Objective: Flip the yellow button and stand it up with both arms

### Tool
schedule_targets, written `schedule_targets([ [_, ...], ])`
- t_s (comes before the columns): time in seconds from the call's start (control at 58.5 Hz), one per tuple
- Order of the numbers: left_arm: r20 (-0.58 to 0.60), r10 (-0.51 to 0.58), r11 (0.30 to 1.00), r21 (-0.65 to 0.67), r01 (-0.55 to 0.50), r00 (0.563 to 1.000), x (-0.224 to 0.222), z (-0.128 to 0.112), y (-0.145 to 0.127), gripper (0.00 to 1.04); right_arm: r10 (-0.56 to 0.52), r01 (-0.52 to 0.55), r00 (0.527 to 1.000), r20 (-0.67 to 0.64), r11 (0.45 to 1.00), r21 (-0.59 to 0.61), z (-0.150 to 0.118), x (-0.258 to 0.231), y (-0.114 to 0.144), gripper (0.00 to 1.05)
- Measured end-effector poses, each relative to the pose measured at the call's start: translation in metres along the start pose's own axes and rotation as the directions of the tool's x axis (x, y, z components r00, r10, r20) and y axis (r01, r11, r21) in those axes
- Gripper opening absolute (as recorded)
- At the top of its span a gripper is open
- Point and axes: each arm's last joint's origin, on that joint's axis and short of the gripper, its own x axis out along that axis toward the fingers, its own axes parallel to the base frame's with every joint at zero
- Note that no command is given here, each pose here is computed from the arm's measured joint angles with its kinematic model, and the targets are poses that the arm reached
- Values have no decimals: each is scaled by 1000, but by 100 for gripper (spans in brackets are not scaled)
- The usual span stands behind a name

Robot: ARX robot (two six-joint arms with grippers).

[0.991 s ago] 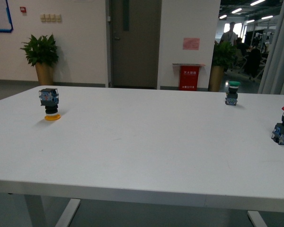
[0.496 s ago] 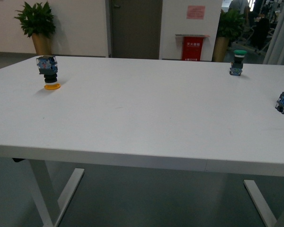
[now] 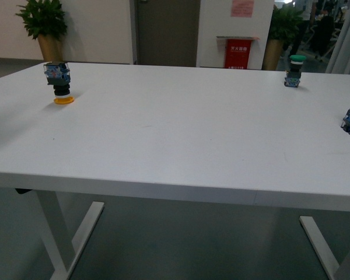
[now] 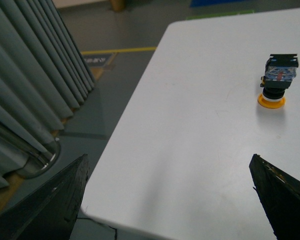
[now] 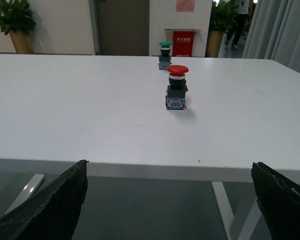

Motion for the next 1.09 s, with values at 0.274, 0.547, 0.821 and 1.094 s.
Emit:
schedule_targets([
  [0.274, -47, -236, 970, -69, 233, 971, 67, 38, -29, 99, 0, 0, 1000, 0, 1000, 0, 0, 0, 0, 98],
  [0.547, -102, -393, 913, -160, 375, 914, 105, 56, -52, 99, 0, 0, 1000, 0, 1000, 0, 0, 0, 0, 98],
  [0.821, -116, -389, 917, -148, 371, 914, 125, 58, -67, 99, 0, 0, 1000, 0, 1000, 0, 0, 0, 0, 98],
  [1.094, -119, -383, 920, -139, 367, 916, 139, 59, -73, 99, 0, 0, 1000, 0, 1000, 0, 0, 0, 0, 98],
])
